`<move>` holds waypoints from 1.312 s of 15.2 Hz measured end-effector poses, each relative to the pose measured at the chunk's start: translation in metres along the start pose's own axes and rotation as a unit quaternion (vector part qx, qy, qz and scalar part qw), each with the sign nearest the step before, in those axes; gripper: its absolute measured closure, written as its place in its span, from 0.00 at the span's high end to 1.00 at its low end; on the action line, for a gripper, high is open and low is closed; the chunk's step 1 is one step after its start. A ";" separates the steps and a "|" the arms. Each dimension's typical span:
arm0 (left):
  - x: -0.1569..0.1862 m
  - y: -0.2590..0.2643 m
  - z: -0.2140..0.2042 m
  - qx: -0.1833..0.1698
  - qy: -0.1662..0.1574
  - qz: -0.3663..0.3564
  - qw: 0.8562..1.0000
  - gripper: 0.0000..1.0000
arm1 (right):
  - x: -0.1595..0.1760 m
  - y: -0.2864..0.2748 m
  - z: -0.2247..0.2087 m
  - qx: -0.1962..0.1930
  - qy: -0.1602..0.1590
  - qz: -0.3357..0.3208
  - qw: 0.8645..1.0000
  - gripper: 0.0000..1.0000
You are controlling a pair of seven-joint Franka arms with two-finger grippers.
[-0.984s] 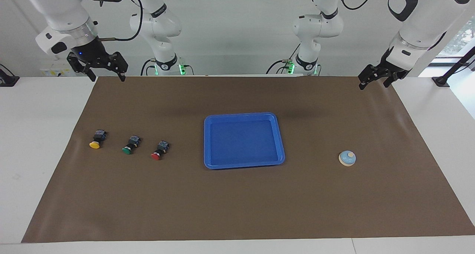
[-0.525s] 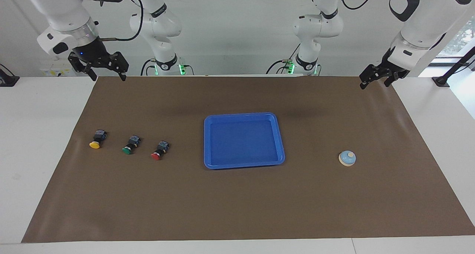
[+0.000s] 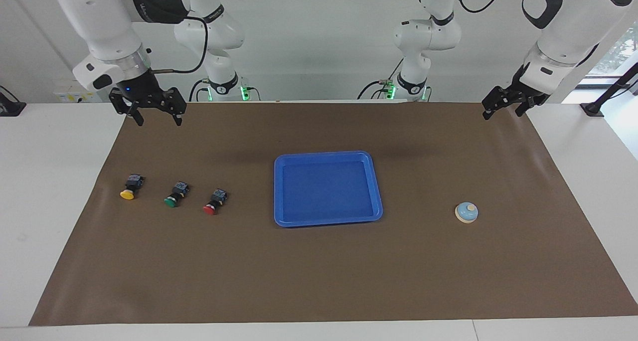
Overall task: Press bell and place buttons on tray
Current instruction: 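Reach the right gripper to the red-capped button and grasp it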
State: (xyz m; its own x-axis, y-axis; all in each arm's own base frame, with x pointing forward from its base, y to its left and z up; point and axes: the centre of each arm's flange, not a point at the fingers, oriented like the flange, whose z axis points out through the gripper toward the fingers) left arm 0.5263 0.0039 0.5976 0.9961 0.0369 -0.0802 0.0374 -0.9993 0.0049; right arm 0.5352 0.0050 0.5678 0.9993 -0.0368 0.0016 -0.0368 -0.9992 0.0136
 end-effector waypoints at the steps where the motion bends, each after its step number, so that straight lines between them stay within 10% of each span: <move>1: 0.000 0.000 0.000 0.000 0.000 0.000 1.000 1.00 | 0.000 -0.003 0.016 0.000 0.000 0.007 1.000 1.00; 11: 0.000 0.000 0.000 0.000 0.000 0.000 1.000 1.00 | 0.023 -0.047 0.173 0.017 0.051 0.092 0.994 1.00; 20: 0.000 0.000 0.000 0.000 0.000 0.000 1.000 1.00 | 0.032 -0.067 0.226 0.028 0.069 0.107 0.991 1.00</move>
State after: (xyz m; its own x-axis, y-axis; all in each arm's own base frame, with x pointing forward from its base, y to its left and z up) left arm 0.5263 0.0039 0.5975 0.9961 0.0369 -0.0804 0.0374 -0.9993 0.0049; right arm 0.5700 0.0675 0.3410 0.9589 -0.2489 0.1363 -0.2433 -0.9683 -0.0569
